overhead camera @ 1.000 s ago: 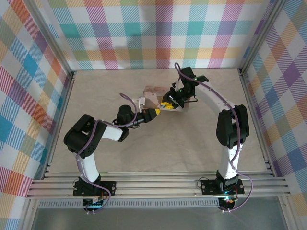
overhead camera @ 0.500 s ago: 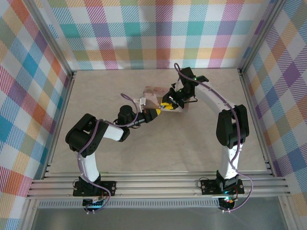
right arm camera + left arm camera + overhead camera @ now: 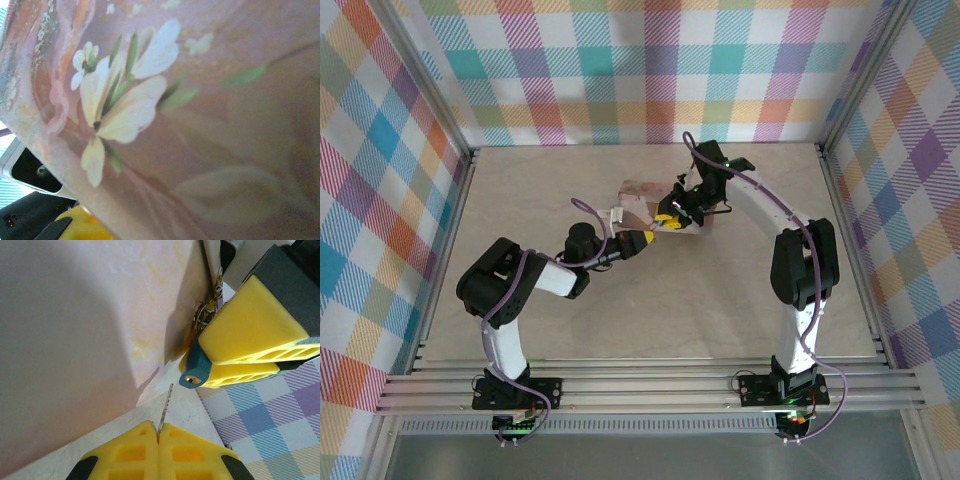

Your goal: Unlock the padlock with the key

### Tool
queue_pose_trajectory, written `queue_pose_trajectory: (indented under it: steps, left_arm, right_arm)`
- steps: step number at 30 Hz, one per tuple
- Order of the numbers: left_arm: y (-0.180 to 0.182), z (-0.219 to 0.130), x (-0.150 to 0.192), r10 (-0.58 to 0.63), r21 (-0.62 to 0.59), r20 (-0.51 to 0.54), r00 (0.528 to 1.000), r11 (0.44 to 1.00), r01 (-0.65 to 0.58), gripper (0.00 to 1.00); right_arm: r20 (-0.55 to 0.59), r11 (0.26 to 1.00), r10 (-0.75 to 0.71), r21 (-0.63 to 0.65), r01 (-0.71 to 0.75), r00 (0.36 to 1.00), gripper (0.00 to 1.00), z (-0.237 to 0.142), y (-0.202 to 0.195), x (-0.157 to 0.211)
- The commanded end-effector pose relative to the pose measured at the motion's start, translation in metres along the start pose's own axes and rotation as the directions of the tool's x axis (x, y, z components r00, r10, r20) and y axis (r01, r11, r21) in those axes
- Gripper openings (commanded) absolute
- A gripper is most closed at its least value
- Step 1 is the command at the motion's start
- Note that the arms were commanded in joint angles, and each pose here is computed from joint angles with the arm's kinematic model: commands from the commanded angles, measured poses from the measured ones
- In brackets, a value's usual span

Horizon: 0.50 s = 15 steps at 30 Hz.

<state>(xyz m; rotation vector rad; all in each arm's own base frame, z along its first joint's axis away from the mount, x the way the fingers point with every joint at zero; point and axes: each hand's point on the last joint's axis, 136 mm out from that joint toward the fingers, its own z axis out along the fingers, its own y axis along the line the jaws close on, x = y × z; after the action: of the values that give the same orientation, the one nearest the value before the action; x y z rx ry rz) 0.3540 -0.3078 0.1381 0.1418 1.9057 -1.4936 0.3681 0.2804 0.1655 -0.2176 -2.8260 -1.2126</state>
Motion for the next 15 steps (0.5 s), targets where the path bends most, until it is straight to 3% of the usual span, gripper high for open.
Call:
queue_pose_trajectory:
  steps: [1,15]
  left_arm:
    - [-0.024,-0.001,-0.005,0.048,0.065,0.019,0.999,0.997,-0.049,0.00]
    - [-0.035,-0.001,-0.013,0.057,0.082,0.042,0.997,0.995,-0.060,0.00]
  right_arm:
    - [-0.002,0.998,-0.039,-0.059,0.039,0.999,0.00,-0.005,0.022,-0.001]
    - [-0.004,0.998,-0.041,-0.054,0.041,0.999,0.00,-0.005,0.021,0.000]
